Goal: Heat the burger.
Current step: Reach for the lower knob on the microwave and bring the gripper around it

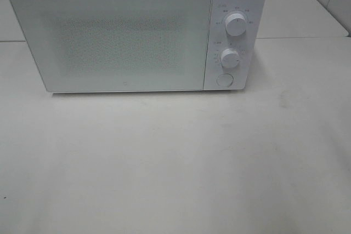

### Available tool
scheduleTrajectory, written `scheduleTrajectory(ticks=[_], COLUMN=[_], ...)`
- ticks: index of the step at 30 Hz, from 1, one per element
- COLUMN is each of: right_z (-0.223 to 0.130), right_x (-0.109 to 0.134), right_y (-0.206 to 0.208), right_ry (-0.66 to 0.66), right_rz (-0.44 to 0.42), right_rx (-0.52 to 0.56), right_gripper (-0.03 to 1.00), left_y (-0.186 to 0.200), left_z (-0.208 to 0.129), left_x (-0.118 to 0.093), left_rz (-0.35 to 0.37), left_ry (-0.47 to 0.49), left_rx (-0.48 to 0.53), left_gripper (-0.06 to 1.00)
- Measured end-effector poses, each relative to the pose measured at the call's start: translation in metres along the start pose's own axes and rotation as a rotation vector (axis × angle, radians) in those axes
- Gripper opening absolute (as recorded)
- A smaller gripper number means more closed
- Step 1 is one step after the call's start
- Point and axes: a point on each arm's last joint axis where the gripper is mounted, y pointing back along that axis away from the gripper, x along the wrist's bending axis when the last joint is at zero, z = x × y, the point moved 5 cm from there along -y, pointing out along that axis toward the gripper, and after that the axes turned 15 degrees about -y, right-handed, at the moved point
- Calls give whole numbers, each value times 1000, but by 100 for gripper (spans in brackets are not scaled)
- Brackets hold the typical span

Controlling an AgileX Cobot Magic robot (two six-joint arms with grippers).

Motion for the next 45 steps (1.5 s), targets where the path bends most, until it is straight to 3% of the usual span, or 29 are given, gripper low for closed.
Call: scheduleTrajectory(ticks=[13,25,32,45], right_z=[-10,-22,-44,-84], right_x=[1,3,0,37], right_y=[-54,-98,-107,-120], right_ry=[2,-7,-87,96], right_rz=[11,71,81,75], right_rx=[36,-54,-121,-197], right_gripper=[72,72,72,72], left_y=[0,0,0,0], left_z=[0,0,0,0], left_x=[0,0,0,0], left_rz=[0,0,0,0], left_ry=[0,0,0,0], left_rx=[0,0,0,0], left_gripper=[99,99,99,99])
